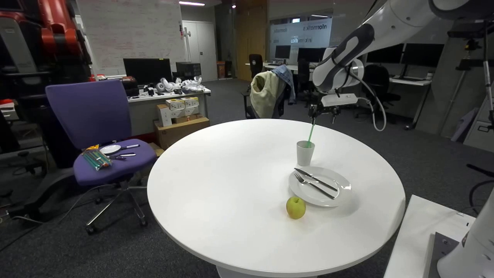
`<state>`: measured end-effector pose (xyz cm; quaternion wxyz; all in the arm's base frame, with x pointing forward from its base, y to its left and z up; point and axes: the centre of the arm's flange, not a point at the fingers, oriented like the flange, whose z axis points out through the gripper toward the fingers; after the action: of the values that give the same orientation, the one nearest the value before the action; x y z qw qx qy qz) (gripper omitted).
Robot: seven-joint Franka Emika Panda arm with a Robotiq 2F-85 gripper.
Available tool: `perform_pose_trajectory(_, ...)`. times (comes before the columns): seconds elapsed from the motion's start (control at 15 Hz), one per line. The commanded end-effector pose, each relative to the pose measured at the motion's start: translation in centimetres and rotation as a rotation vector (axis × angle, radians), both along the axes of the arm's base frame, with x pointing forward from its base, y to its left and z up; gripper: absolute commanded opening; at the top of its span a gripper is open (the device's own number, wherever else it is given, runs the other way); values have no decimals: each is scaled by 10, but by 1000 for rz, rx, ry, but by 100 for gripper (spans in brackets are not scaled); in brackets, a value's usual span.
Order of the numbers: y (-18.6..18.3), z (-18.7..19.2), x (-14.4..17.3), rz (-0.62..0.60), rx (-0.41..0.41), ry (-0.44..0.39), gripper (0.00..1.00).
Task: Put the straw in the cup
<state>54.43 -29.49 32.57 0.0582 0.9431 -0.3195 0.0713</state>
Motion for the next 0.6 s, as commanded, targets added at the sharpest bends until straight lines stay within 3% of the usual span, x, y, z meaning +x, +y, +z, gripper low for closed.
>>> perform_pose_trajectory(0.0, -7, 1, 9, 101, 90, 157, 100)
perform_pose_trajectory(0.07, -2, -2, 8, 70, 65, 239, 100)
perform_pose_trajectory(0.33, 24, -26, -4, -47, -88, 411, 100)
perform_pose_trajectory(0.53, 56, -50, -10, -43, -200, 557, 100)
